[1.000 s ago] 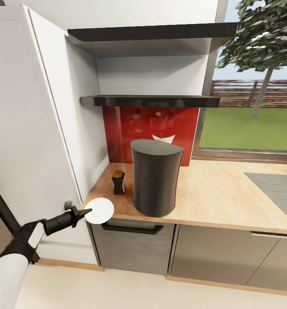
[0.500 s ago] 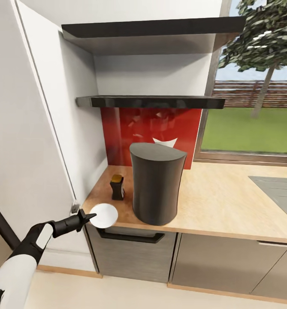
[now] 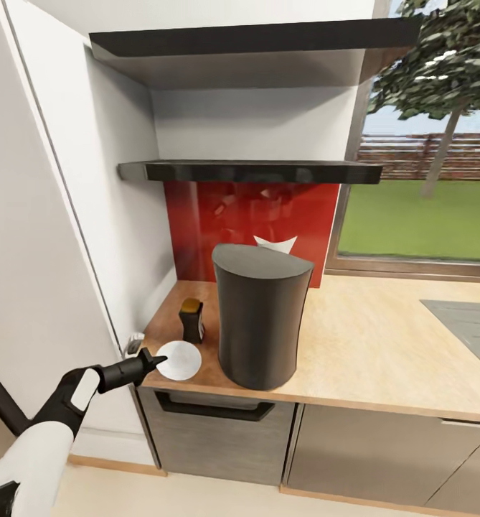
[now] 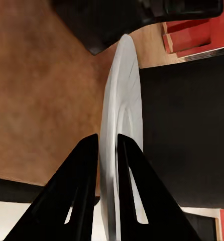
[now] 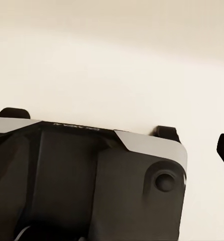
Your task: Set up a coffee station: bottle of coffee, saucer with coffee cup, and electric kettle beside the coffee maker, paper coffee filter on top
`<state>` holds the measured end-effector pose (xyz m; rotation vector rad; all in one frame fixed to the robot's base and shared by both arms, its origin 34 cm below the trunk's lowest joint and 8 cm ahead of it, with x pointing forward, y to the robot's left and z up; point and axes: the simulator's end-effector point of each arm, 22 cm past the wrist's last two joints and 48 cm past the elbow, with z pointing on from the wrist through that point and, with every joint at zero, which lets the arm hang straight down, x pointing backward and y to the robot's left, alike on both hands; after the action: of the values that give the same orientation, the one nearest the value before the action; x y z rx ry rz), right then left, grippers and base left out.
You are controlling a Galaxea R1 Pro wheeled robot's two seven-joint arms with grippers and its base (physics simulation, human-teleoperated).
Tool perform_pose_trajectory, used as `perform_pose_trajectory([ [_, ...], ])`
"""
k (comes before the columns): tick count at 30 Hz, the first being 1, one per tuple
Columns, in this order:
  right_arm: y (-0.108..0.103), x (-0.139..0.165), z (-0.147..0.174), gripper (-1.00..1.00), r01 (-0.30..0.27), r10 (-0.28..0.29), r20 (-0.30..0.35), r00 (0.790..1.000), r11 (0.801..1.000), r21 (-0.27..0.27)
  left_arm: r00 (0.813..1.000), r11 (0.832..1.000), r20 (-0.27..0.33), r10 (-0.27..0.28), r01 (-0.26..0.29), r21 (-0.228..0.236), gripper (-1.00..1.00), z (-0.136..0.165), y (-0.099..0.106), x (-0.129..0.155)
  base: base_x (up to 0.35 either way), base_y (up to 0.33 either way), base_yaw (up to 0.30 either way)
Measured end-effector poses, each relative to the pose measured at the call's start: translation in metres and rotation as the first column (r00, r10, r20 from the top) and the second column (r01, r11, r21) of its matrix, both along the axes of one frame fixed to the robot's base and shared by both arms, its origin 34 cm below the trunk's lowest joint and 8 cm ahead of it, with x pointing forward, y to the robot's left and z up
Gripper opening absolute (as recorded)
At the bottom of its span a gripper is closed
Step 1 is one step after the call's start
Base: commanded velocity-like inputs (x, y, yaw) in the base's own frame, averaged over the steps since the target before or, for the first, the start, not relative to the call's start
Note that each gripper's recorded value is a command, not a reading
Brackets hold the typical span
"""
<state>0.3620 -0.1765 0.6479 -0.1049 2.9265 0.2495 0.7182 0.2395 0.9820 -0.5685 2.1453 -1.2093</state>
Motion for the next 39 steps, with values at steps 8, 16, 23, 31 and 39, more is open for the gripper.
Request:
perform_pose_trajectory([
  [8,0.001,0.0,0.0,1.0,-0.001,0.001,0.0,1.0,1.0,0.0,1.0,1.0,-0.017,-0.004,0.004,-0.006,-1.0,-0.008,-0.003,-0.005,0.032,-0.003,0.0],
  [16,0.001,0.0,0.0,1.0,-0.001,0.001,-0.001,1.0,1.0,0.0,1.0,1.0,-0.025,-0.008,0.008,-0.006,-1.0,-0.011,-0.005,-0.006,0.11,0.0,0.0],
  [23,0.001,0.0,0.0,1.0,-0.001,0.001,0.0,1.0,1.0,0.0,0.999,1.0,-0.035,-0.018,0.017,-0.009,-1.0,-0.014,-0.016,-0.008,0.049,-0.023,0.0],
  [31,0.001,0.0,0.0,1.0,-0.001,0.001,0.0,1.0,1.0,0.0,0.998,1.0,-0.053,-0.014,0.014,0.003,-1.0,-0.019,-0.019,-0.008,0.087,-0.052,0.0],
  [39,0.001,0.0,0.0,1.0,-0.001,0.001,0.0,1.0,1.0,0.0,0.998,1.0,-0.056,-0.015,0.016,0.004,-1.0,-0.02,-0.019,-0.009,0.001,0.0,0.0],
])
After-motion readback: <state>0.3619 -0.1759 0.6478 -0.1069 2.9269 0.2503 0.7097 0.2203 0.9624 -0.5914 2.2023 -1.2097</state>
